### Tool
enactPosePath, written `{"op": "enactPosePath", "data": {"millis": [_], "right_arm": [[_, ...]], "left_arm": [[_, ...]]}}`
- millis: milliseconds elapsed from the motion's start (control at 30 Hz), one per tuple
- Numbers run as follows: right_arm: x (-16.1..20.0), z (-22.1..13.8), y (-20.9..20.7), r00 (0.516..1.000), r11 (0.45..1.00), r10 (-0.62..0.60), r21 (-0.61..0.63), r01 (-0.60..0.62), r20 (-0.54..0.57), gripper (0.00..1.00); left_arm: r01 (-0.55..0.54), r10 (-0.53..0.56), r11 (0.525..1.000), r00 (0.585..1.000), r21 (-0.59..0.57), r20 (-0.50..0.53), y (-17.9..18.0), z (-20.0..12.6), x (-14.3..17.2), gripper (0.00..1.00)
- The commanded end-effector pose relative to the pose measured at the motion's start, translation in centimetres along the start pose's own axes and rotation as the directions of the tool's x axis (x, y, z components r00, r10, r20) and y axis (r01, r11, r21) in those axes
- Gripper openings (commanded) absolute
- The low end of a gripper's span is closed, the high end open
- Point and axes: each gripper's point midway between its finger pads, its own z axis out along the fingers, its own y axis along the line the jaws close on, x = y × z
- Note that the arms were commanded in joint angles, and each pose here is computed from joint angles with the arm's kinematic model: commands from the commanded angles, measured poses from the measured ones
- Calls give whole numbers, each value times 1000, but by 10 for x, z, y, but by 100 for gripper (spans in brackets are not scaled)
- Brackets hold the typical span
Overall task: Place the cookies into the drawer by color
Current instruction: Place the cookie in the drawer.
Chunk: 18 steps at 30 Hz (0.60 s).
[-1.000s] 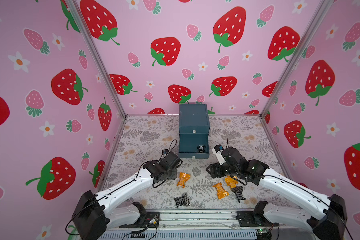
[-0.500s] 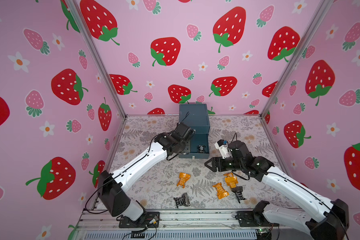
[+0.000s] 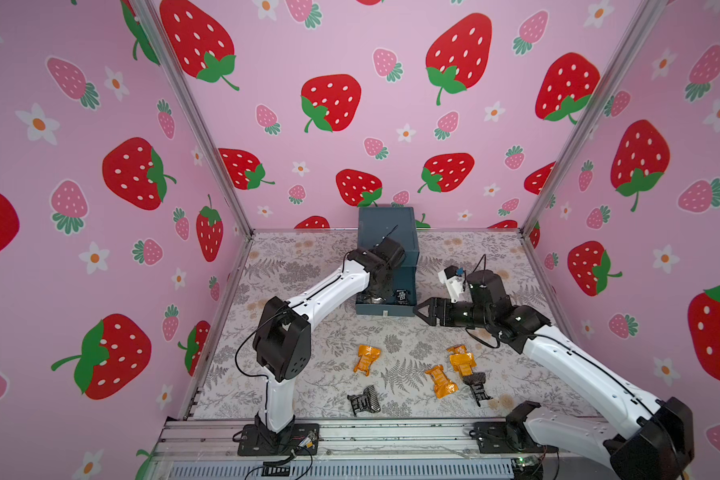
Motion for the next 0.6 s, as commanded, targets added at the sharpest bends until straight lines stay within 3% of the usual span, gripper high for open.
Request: {"op": "enactPosePath", "data": {"millis": [0,333,567], "right_arm": [[0,-3,-1,999,1000,-27,-7,27,25,79],[4,-7,-3,999,1000,-27,-6,27,31,79],[8,-5,-3,1000,1000,-23,-10,23,15,79]], "left_arm": [[7,-7,1000,1000,-27,-7,5,10,-5,27],[23,-21,997,999,-77,34,13,18,-6,29],[18,-12,990,999,-137,44,25,20,-4,37]]}}
